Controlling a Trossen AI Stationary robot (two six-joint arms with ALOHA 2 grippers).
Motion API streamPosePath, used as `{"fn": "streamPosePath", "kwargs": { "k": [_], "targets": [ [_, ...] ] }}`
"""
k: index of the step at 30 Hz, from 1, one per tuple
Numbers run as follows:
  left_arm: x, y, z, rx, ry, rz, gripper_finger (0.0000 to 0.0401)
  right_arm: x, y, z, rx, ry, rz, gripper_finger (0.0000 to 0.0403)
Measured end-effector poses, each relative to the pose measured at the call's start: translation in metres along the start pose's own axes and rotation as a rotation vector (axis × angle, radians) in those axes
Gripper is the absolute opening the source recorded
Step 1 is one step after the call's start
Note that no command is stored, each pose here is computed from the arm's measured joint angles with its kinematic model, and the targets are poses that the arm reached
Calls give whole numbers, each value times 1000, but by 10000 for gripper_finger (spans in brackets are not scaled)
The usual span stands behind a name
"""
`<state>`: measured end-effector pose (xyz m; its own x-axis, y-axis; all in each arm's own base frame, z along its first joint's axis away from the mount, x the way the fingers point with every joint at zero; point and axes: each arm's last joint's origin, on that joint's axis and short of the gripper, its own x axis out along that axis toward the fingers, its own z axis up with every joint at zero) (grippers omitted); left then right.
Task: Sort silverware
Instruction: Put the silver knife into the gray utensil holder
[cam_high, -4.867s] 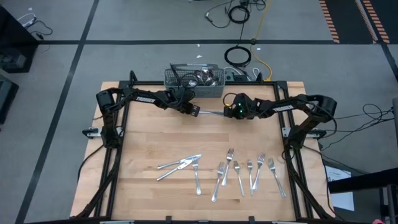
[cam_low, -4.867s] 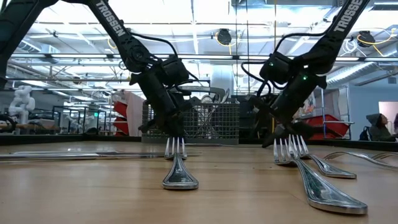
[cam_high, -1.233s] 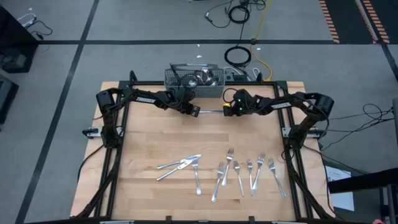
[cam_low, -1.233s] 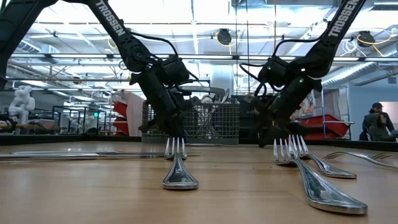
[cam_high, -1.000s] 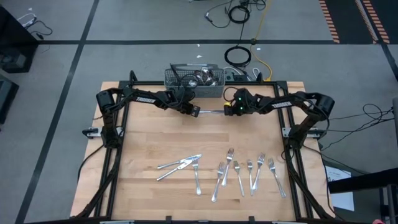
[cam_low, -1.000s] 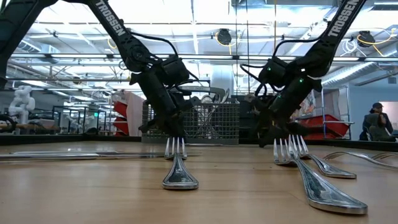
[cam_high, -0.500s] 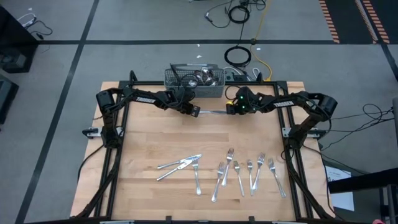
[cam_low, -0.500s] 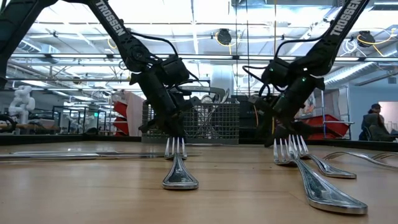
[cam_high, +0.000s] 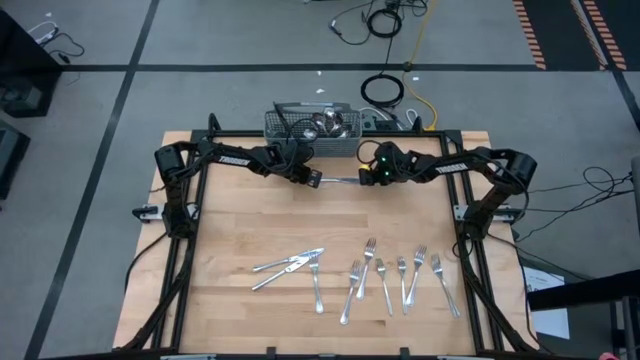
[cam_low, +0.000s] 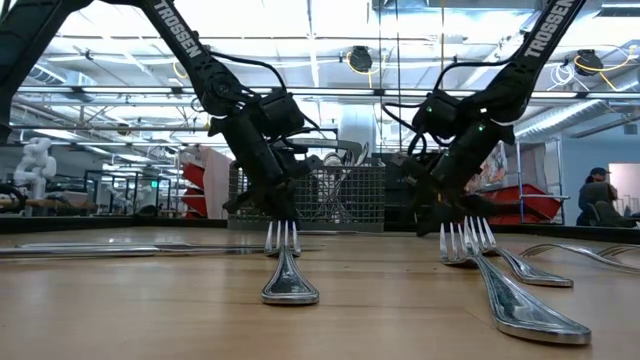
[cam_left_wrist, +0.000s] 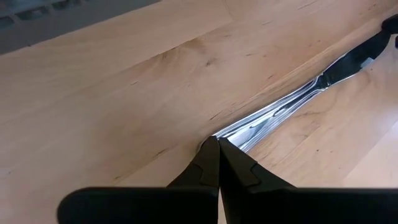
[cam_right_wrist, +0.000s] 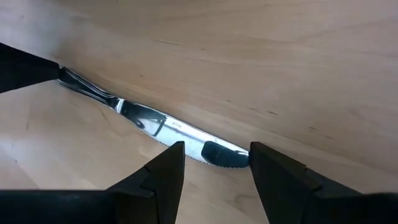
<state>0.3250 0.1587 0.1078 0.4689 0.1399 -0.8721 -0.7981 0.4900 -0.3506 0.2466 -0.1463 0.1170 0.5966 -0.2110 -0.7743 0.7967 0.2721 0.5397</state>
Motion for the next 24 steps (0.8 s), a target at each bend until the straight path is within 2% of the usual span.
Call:
{"fn": "streamPosePath", "kwargs": {
  "k": [8,15,24],
  "targets": [
    [0,0,0,0,-3,8,0,0,1,0,-6,32,28,174],
    [0,0,1,1,-15,3,0,1,10,-13,-52,179,126,174],
    [0,0,1,5,-20,1,0,0,8,-16,-116,187,93,173]
  ]
}}
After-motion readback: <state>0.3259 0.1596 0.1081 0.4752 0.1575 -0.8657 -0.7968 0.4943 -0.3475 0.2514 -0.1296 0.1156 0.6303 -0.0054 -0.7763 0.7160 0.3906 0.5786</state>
